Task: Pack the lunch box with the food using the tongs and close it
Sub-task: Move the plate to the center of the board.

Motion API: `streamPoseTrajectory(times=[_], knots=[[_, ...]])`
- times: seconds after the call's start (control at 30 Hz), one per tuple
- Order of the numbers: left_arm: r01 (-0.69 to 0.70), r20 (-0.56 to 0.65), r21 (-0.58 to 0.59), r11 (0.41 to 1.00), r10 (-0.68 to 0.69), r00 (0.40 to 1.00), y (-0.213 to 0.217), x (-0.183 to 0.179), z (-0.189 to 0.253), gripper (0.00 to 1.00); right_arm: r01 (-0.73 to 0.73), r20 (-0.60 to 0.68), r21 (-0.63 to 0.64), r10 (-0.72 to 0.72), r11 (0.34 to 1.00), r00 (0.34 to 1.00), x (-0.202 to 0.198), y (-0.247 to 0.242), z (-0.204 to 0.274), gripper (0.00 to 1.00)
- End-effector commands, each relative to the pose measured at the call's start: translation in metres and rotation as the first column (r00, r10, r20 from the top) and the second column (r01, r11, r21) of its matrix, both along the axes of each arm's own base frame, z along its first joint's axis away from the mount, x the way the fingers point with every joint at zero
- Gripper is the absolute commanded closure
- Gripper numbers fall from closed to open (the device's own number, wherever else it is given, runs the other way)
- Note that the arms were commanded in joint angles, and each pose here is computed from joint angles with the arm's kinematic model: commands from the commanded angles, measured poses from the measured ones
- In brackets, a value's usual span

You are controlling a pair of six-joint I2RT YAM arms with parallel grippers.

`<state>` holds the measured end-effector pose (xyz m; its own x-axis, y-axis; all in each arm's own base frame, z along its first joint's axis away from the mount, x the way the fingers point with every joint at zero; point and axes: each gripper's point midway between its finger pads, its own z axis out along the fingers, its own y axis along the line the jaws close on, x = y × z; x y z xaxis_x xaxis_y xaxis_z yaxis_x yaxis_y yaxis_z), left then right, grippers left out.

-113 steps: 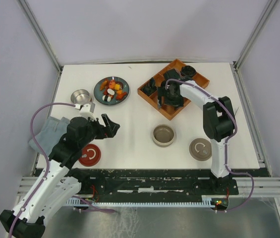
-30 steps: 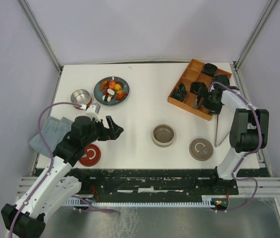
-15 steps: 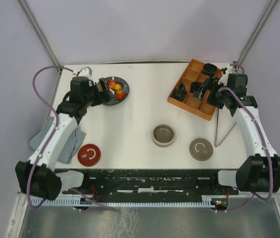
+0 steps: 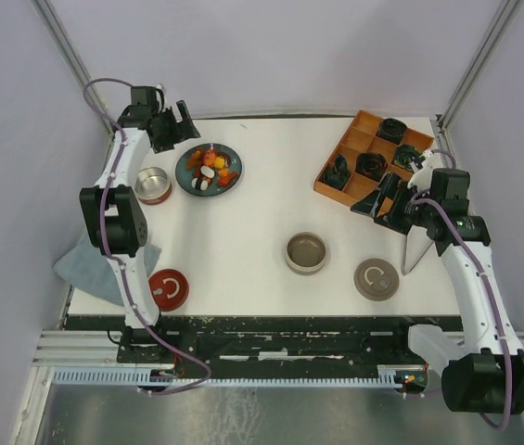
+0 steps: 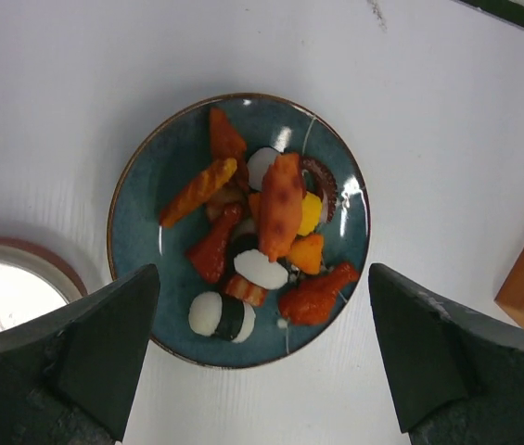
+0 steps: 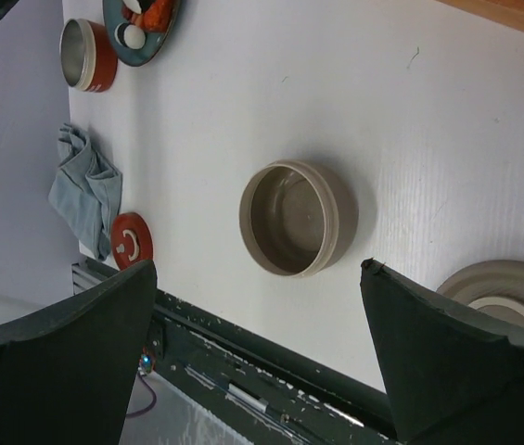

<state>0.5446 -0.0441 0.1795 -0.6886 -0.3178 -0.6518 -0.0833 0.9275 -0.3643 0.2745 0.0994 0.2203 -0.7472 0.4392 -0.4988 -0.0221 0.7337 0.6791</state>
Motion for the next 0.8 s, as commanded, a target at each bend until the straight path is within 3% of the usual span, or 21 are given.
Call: streamPoseTrajectory(times=[0.0,0.2,0.33,0.77], knots=[[0.070,0.015,-0.070,0.995,-0.070,0.997,-0.003,0.020,0.006,0.01,-0.033,0.020,0.001,0.033,0.999,0.999,-0.016,0.004,0.012,0.01],[0.013,0.019,-0.100,0.995,-0.012,1.000,0.023,0.051,-0.009,0.01,-0.039,0.019,-0.020,0.039,0.999,0.999,-0.027,0.002,0.017,0.01],[-0.007,0.020,-0.205,0.979,0.011,1.000,0.035,0.066,-0.023,0.01,-0.032,0.019,-0.034,0.033,0.999,0.999,-0.029,0.000,0.017,0.01],[0.022,0.011,-0.373,0.928,-0.019,1.000,0.024,0.096,-0.069,0.00,-0.031,-0.018,-0.044,0.030,0.999,0.999,-0.029,-0.001,0.009,0.01]])
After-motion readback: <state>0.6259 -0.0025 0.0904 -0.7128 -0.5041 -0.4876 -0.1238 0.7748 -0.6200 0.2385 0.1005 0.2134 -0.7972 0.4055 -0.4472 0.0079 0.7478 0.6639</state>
